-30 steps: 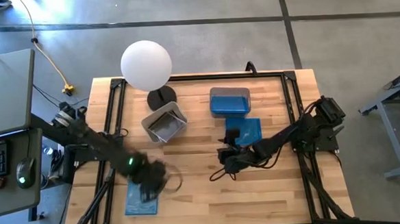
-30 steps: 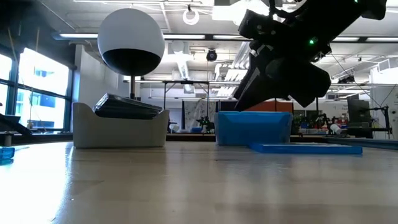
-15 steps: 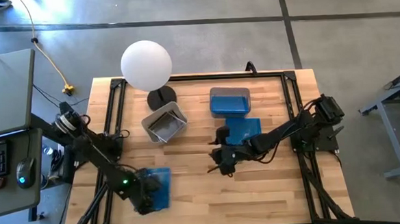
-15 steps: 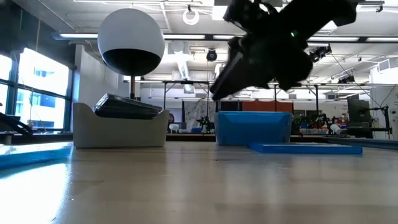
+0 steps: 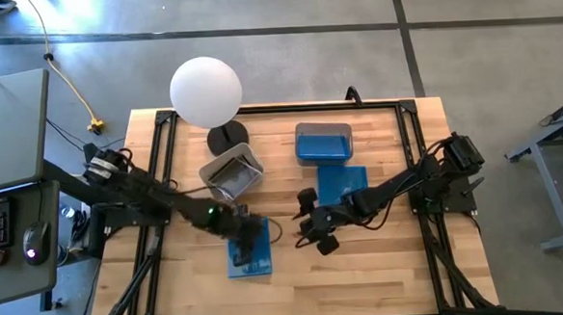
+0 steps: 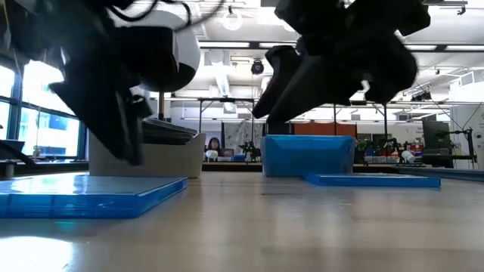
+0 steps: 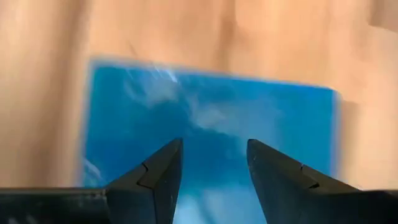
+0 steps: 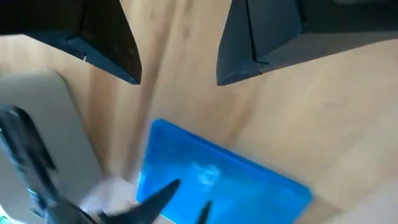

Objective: Pick & place jewel cases by type
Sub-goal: Put the left blue CD case into the black bin

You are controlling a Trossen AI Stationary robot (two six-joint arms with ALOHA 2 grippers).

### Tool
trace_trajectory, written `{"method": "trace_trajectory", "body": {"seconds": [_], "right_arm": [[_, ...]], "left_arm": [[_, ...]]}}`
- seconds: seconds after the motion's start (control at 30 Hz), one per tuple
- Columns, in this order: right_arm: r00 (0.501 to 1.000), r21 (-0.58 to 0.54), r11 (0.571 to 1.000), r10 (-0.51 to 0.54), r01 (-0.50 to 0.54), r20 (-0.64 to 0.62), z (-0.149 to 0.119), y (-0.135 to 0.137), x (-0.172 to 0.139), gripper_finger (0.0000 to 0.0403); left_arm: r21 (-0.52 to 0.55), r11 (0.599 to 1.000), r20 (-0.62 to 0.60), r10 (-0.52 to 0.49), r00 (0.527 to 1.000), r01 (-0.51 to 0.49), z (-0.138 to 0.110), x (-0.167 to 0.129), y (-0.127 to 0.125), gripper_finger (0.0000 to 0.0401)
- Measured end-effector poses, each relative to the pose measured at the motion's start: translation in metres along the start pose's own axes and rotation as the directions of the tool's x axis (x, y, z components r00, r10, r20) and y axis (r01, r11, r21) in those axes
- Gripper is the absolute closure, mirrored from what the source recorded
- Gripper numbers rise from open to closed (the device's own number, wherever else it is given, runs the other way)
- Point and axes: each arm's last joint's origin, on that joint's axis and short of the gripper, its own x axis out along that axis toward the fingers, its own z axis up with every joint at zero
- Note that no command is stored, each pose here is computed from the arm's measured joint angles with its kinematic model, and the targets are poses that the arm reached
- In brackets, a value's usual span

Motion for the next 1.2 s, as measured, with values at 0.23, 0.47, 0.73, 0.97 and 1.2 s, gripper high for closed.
{"method": "trace_trajectory", "body": {"seconds": [0.23, 0.47, 0.73, 0.97, 1.2], "right_arm": [[0.997, -0.151, 0.988, 0.023, -0.011, 0.075, 0.006, -0.001, 0.000, 0.0199], [0.995, -0.135, 0.991, 0.022, -0.008, 0.100, 0.009, 0.001, -0.001, 0.0199], [0.996, -0.084, 0.995, 0.052, -0.046, 0.072, 0.008, 0.012, -0.003, 0.0199], [0.996, -0.187, 0.981, 0.057, -0.043, 0.071, 0.010, 0.020, -0.005, 0.0199], [0.995, -0.216, 0.975, 0.062, -0.044, 0.078, 0.007, 0.025, 0.005, 0.0199]], "left_arm": [[-0.273, 0.943, -0.260, -0.261, 0.929, 0.189, 0.007, -0.009, 0.016, 0.0224], [-0.371, 0.927, -0.343, -0.186, 0.921, 0.050, -0.002, -0.016, 0.004, 0.0224], [-0.466, 0.798, -0.393, 0.200, 0.897, -0.382, -0.050, -0.027, -0.028, 0.0224], [-0.689, 0.632, -0.229, 0.275, 0.934, -0.355, -0.068, -0.026, -0.049, 0.0224], [-0.753, 0.625, -0.043, 0.263, 0.964, -0.204, -0.073, -0.011, -0.046, 0.0224]]}}
